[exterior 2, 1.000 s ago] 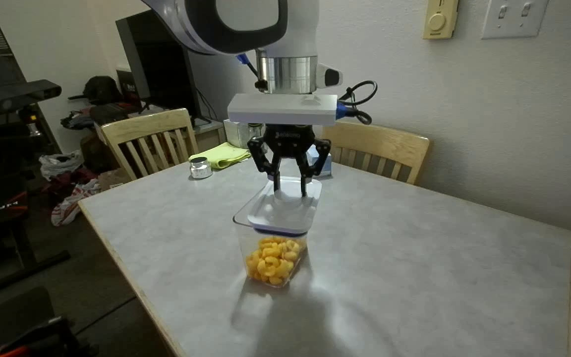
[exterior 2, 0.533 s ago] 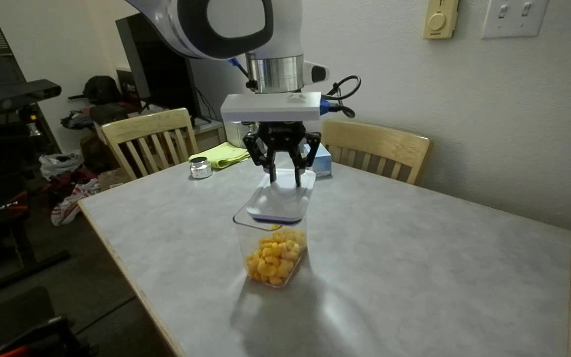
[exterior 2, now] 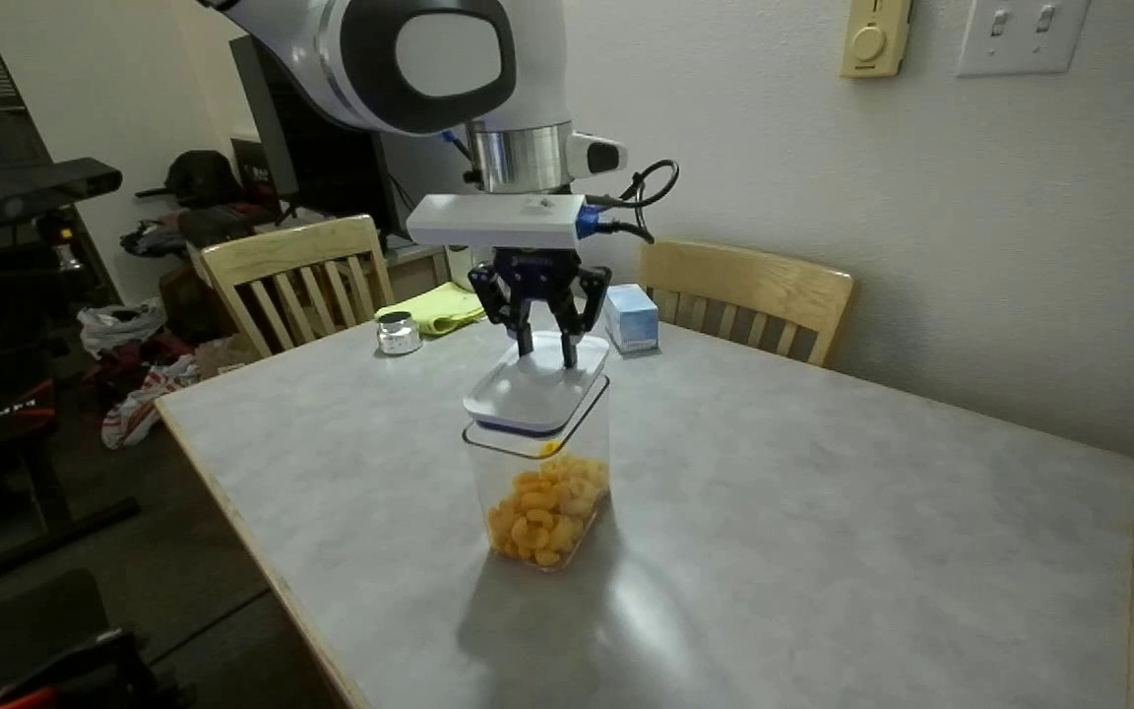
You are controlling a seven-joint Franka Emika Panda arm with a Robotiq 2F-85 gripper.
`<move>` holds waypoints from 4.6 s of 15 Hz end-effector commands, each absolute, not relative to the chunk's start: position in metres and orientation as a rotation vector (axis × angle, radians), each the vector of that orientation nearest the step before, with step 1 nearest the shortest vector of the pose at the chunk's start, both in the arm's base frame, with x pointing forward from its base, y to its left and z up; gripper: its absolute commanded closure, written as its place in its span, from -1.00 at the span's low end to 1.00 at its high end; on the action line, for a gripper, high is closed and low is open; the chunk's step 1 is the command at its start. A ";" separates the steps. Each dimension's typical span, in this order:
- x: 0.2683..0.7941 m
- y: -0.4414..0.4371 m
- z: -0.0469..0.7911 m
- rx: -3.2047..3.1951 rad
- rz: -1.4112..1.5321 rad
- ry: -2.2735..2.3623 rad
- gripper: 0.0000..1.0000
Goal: Put the white lid on the container
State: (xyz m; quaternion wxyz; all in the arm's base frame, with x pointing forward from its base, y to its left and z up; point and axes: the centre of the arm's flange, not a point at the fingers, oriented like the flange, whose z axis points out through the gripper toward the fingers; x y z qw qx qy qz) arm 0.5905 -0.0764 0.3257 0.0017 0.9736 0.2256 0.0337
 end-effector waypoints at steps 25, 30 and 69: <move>0.549 -0.102 0.336 2.971 0.042 0.679 -1.00; 0.540 -0.107 0.353 2.963 0.081 0.676 -0.40; 0.558 -0.101 0.305 3.003 0.467 1.164 1.00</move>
